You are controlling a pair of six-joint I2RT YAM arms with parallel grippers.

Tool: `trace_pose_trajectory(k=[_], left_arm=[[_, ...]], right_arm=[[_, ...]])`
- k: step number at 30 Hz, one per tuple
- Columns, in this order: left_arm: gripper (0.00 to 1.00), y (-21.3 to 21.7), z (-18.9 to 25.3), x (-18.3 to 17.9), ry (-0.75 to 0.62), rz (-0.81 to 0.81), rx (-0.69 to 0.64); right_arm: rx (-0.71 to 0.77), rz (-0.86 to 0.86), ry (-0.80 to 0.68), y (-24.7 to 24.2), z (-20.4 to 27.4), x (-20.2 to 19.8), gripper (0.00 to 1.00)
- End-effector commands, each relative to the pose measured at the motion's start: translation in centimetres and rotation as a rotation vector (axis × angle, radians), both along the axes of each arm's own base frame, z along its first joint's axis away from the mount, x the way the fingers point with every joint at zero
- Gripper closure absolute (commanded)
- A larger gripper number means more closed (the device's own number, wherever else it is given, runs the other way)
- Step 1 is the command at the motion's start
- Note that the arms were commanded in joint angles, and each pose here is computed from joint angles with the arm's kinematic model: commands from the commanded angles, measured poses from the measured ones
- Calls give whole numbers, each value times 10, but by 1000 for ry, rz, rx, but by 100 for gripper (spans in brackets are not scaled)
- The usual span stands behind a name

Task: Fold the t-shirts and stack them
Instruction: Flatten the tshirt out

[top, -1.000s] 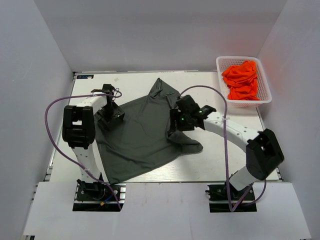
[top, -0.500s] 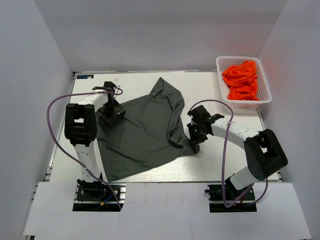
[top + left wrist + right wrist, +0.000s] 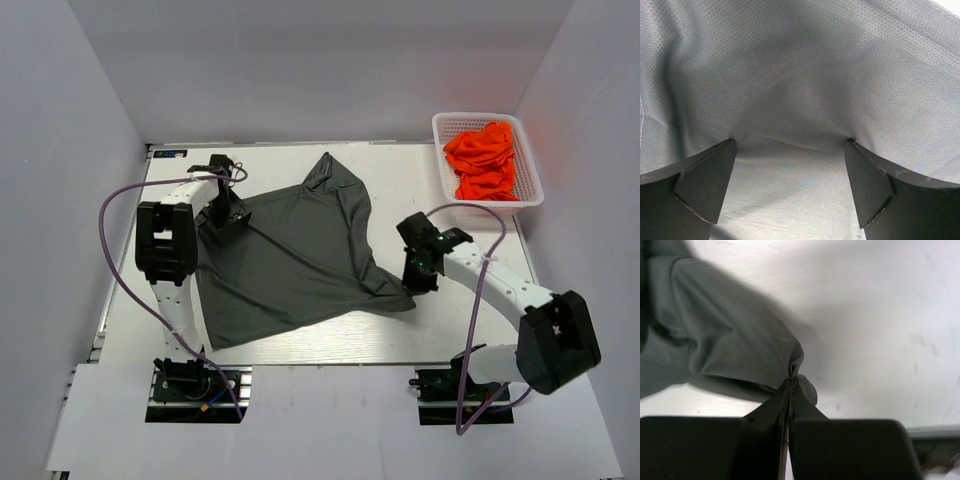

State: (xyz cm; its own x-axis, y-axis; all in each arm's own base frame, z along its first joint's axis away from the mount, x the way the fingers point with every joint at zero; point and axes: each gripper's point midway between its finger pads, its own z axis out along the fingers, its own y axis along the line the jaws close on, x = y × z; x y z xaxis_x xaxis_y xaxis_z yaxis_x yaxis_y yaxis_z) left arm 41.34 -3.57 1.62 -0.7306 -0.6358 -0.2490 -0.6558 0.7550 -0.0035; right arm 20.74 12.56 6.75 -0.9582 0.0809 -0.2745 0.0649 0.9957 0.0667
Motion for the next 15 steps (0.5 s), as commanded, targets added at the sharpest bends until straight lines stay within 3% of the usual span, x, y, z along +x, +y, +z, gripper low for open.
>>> trace_pose_trajectory(k=[1,6,9,12,14,15], left_arm=[[1,16,-21,-2,35,14,91],[1,18,-22,-3,45,15,101],[1,14,-23,-1,49,3,82],[1,11,-24,1,41,-12,62],[1,7,-17,9,10,-43,41],[1,3,-12,12,-8,-62,22]], right_arm=[[-161,-374,143,-51,-12,-56,100],[-116,-578,177,-62,-17,-93,100],[-81,-598,91,-66,-4,-86,83],[-71,-479,-47,-65,18,-49,34],[-30,-363,-110,-49,33,-21,10],[-31,-286,-112,-41,37,-8,10]])
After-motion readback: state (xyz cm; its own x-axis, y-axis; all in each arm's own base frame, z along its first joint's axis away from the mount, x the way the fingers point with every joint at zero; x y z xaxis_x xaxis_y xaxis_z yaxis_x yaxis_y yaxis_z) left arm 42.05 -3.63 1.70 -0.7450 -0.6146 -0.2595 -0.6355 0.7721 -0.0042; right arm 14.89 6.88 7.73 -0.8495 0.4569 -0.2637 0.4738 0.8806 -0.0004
